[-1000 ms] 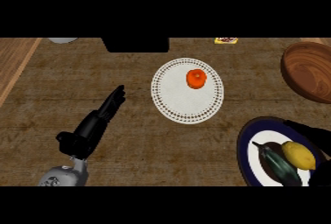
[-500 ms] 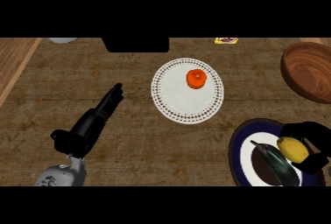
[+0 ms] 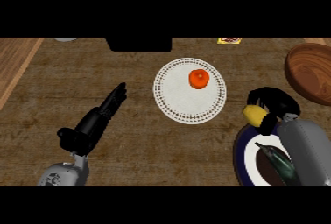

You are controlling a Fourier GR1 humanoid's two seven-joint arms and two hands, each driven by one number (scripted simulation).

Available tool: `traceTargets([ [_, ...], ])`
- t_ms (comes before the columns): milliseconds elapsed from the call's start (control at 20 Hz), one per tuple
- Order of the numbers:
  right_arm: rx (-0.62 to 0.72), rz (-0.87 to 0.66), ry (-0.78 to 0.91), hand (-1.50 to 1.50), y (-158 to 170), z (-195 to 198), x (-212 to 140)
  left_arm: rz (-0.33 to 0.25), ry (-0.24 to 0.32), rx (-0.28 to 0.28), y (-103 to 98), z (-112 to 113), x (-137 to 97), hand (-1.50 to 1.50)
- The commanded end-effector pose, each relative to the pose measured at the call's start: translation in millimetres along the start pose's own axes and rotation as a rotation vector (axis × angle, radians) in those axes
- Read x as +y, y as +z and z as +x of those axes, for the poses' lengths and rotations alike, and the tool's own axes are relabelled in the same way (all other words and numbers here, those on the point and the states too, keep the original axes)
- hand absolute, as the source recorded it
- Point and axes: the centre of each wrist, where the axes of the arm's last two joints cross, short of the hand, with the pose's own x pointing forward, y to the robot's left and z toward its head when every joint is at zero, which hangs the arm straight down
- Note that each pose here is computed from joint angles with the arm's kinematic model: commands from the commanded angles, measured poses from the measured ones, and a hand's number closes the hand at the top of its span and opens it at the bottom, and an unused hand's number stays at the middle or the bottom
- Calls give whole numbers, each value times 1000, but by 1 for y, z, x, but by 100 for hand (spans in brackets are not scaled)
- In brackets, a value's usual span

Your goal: Pick the lemon from the plate and place it in the bowl

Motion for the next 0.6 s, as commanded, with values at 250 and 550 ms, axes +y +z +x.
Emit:
traceTargets([
  [250,158,-333,117,150,-5,24,-36,13,-4,3,3,7,2,0],
  [550,92,-672,-90,150,9,45,-96,22,-1,-3,1,5,3,0],
])
